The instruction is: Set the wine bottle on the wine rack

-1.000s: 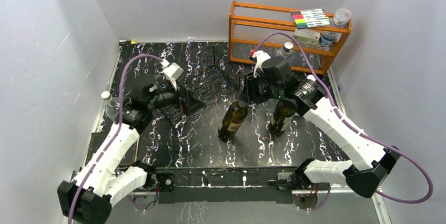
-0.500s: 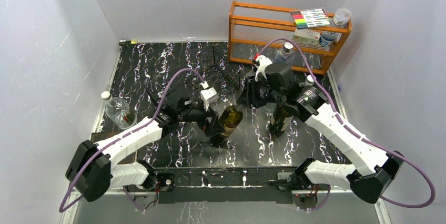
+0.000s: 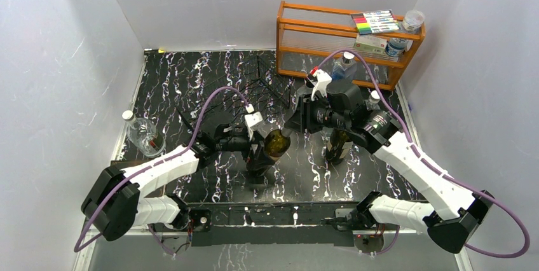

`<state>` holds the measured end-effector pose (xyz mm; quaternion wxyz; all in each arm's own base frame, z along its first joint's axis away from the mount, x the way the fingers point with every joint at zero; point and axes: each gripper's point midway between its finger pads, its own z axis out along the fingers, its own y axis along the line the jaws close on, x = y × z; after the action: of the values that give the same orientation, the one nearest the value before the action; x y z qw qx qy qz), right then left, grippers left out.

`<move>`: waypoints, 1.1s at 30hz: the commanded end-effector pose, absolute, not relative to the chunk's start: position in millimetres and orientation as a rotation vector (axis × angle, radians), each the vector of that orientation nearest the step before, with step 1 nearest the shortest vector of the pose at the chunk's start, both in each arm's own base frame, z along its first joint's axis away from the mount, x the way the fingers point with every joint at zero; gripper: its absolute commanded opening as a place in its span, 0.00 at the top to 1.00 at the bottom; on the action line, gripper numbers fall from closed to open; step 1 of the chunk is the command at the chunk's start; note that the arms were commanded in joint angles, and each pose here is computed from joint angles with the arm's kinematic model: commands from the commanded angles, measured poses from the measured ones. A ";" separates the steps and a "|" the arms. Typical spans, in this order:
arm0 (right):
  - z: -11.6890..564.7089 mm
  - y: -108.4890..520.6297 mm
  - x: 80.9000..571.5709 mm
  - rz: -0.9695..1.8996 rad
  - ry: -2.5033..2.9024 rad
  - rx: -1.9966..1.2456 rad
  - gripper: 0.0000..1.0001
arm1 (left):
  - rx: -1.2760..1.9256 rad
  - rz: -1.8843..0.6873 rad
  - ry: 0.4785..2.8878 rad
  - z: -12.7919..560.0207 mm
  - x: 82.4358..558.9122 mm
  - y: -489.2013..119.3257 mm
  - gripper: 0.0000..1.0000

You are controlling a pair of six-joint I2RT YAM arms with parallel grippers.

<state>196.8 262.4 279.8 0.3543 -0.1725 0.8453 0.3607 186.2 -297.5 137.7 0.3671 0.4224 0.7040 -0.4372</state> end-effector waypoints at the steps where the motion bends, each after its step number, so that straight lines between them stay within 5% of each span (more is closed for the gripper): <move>1: 341.5 280.7 186.8 1.156 1.963 -0.456 0.92 | 1.160 -1.167 1.675 155.3 178.9 -305.0 0.05; 13: 354.3 283.9 172.2 1.258 1.917 -0.480 0.92 | 1.308 -1.298 1.564 168.2 145.3 -302.1 0.08; 21: 352.6 282.1 169.9 1.258 1.927 -0.480 0.89 | 1.302 -1.199 1.510 180.3 154.6 -299.1 0.59; 23: 346.6 280.1 167.2 1.243 1.950 -0.504 0.72 | 1.306 -1.135 1.504 181.7 161.9 -297.1 0.76; 24: 343.1 279.4 164.8 1.236 1.963 -0.527 0.60 | 1.311 -1.098 1.503 183.1 166.2 -295.8 0.97; 28: 334.6 273.2 156.5 1.181 1.990 -0.645 0.31 | 1.367 -0.863 1.499 184.7 192.0 -285.1 1.00; 33: 336.0 265.4 156.8 1.086 1.996 -0.752 0.12 | 1.504 -0.597 1.301 216.3 218.3 -279.4 1.00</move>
<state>161.9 268.7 305.8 0.3324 -0.2357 0.8078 0.4259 184.4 -279.0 154.9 0.4036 0.5510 0.6406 -0.3510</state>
